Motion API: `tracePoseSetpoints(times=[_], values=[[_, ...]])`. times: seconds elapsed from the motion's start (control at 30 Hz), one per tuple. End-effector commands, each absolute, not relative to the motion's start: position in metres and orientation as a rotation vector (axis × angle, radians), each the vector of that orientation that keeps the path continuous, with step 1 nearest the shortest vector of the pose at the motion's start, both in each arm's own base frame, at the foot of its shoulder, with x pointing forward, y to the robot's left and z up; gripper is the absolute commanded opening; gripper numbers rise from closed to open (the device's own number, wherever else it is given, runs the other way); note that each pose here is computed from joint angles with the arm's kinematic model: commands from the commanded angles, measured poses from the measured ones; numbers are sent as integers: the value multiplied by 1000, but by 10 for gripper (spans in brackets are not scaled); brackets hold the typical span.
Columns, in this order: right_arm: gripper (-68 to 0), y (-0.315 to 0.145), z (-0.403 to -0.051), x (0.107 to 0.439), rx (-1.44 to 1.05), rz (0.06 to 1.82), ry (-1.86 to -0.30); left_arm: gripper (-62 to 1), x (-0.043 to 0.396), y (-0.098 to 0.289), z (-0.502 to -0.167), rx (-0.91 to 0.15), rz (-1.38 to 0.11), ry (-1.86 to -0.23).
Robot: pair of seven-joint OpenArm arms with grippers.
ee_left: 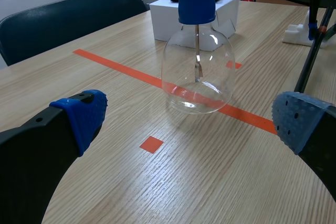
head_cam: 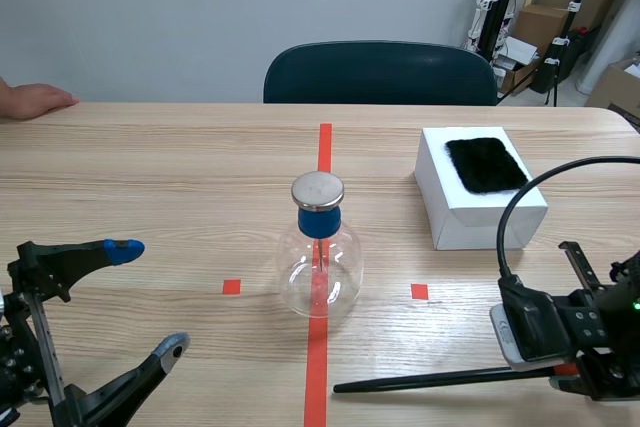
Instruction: Do the electroscope experiment. pick up the black charging rod
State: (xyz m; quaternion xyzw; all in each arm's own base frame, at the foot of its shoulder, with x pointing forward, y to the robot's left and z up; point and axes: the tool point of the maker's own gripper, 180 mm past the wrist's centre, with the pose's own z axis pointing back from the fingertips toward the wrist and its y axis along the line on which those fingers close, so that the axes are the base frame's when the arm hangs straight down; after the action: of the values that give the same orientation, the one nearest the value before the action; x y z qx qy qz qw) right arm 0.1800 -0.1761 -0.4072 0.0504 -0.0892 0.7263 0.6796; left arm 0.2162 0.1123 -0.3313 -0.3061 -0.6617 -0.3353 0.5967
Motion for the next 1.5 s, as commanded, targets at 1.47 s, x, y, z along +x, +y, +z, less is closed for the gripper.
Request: tracePoseSetpoints(times=[1.47], values=[[-669, -181, -300, 264, -139, 1661, -671, 14, 219, 116, -323, -705, -777, -1573]])
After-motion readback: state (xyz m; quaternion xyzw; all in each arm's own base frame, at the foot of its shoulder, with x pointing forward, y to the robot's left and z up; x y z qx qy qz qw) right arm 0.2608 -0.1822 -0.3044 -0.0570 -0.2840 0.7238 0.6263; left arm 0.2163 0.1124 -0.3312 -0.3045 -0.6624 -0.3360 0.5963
